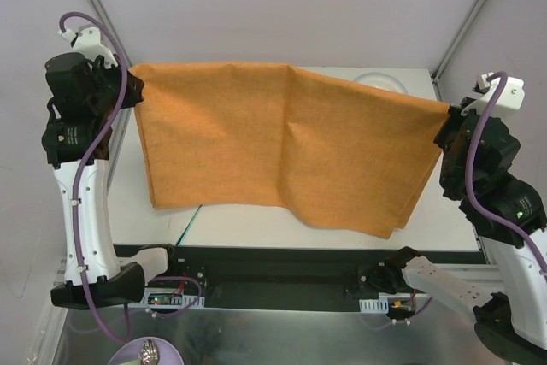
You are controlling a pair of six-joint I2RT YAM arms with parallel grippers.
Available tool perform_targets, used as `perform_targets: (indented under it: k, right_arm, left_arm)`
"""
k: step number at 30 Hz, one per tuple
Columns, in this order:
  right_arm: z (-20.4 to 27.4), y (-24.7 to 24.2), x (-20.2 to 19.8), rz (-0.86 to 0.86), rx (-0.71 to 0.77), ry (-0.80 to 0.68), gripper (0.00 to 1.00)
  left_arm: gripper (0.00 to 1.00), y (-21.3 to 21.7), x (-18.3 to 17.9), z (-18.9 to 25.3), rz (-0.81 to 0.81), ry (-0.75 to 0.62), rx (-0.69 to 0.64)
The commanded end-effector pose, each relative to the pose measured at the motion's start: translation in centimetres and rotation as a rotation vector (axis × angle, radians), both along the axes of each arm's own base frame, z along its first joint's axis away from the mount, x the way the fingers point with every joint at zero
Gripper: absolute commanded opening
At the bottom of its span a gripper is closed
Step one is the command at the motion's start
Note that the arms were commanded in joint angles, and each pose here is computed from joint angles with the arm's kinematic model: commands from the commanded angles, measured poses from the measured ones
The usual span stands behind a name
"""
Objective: Set the dinner table for one person
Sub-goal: Flatten out the napkin at the center of the board.
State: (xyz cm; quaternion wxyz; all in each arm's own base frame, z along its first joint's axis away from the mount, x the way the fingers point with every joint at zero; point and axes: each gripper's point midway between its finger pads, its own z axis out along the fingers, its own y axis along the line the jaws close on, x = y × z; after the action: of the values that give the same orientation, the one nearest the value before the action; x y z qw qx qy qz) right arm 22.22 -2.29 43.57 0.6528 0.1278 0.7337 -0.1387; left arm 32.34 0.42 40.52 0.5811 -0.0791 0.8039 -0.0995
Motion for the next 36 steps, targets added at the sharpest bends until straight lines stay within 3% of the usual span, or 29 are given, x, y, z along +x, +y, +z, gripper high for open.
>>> perform_targets:
  k: [1,14,26,31,36]
  right_arm:
    - [3.7,-1.7,-0.8,-0.067,0.019,-0.112,0.01]
    - [6.2,-3.5,-2.3,-0.121,-0.005,-0.175,0.01]
    - [8.5,-5.4,-5.0,-0.139,0.013,-0.247,0.01]
    - [8.3,-5.3,-4.5,-0.159,0.001,-0.243,0.01]
    - [6.4,-3.3,-0.6,-0.176,-0.047,-0.174,0.01]
  left_arm:
    - [0.00,1.7,-2.2,5.7,0.087,-0.171,0.082]
    - [0.00,3.6,-8.0,10.0,0.243,-0.321,0.151]
    - [0.00,4.7,-13.0,11.4,0.343,-0.389,0.207]
    - [0.00,5.7,-13.3,11.3,0.401,-0.383,0.225]
    - [0.00,6.5,-9.1,8.5,0.390,-0.277,0.229]
